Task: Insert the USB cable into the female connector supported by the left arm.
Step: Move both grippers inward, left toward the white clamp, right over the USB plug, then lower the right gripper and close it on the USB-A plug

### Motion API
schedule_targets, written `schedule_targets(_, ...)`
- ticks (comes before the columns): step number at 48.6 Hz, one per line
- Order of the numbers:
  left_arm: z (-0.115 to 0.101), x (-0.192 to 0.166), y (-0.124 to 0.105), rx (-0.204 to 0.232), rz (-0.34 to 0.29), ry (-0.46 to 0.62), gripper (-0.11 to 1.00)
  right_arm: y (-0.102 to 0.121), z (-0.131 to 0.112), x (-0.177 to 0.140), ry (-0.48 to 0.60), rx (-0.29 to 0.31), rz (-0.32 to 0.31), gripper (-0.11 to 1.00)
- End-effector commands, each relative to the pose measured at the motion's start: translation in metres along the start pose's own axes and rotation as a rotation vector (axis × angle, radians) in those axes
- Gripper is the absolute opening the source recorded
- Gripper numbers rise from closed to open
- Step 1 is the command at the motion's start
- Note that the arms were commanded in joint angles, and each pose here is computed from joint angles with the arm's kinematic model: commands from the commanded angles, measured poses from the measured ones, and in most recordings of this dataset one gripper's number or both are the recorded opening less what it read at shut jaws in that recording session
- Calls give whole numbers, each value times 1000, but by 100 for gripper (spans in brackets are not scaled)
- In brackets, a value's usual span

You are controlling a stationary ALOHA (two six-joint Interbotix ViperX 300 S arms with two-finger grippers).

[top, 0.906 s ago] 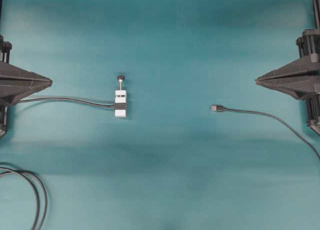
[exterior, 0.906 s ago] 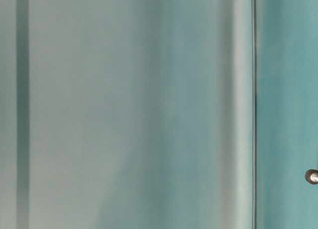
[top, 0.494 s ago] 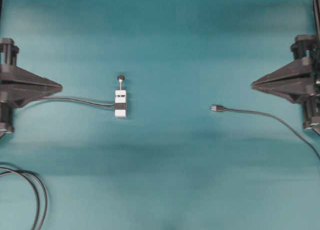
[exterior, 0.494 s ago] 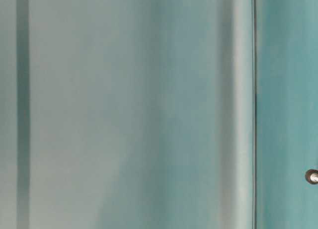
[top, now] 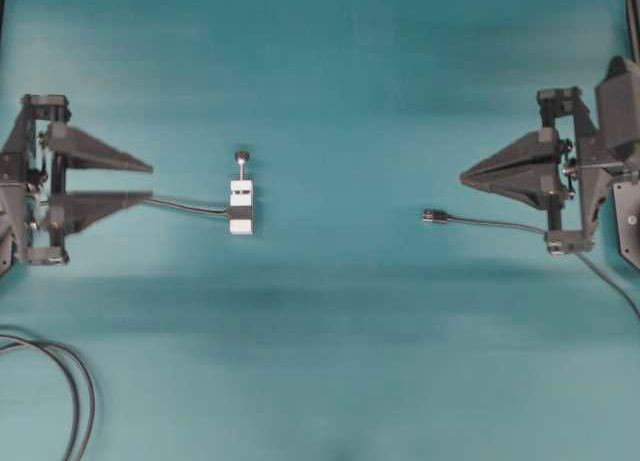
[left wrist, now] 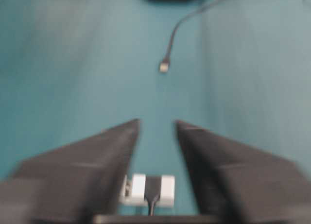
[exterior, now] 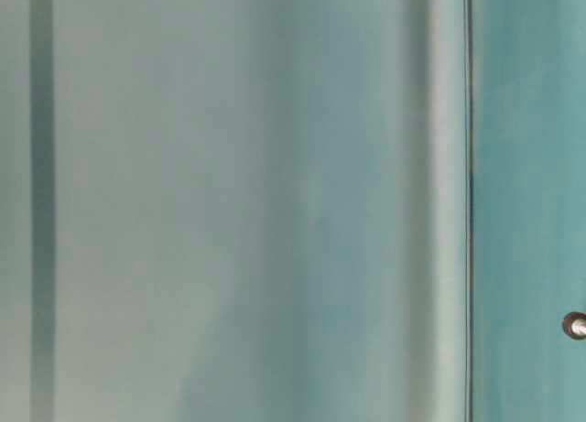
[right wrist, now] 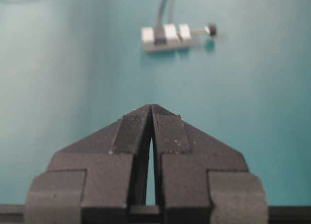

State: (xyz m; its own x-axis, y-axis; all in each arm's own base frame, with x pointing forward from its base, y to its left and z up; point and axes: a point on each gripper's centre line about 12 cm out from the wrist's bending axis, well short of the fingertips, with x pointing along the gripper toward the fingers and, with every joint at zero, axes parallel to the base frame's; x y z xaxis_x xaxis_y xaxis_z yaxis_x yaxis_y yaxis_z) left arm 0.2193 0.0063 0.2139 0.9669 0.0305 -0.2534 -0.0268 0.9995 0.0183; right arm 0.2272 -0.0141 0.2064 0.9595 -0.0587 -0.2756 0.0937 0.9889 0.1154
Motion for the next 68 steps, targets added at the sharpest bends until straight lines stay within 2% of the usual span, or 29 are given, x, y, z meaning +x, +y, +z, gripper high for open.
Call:
schedule_targets(1,-4,5,1,7,3,15,66,-3,-4,6,17,4,-13,0)
schedule_targets(5,-15,8,1,17,3,52,86,-5,-17,12,73,8,-22,0)
schedule_targets(11,-32,14,1,21,3,98,83,-7,-28,21,116,14,-27,1)
schedule_targets(14,-39,15,0,22,2,108,83,-7,-32,25,119,22,-28,7)
schedule_targets(18,-49,16,0,22,3,115,83,-8,-39,30,123,24,-30,25)
schedule_targets(25,-57,20,0,25,5,94,83,-13,-52,35,126,31,-43,66)
schedule_targets(27,-59,23,0,27,6,89,83,-15,-55,36,119,31,-47,71)
schedule_targets(33,-71,29,2,31,14,117,83,-21,-68,36,120,39,-63,64)
schedule_targets(37,-81,34,3,50,14,156,83,-23,-78,35,136,49,-72,61)
schedule_targets(43,-89,40,3,70,12,170,83,-24,-86,37,164,78,-78,60)
schedule_targets(53,-101,42,8,61,37,182,83,-24,-96,41,199,87,-79,60)
schedule_targets(68,-104,44,13,61,53,192,82,-15,-109,44,245,104,-50,60)
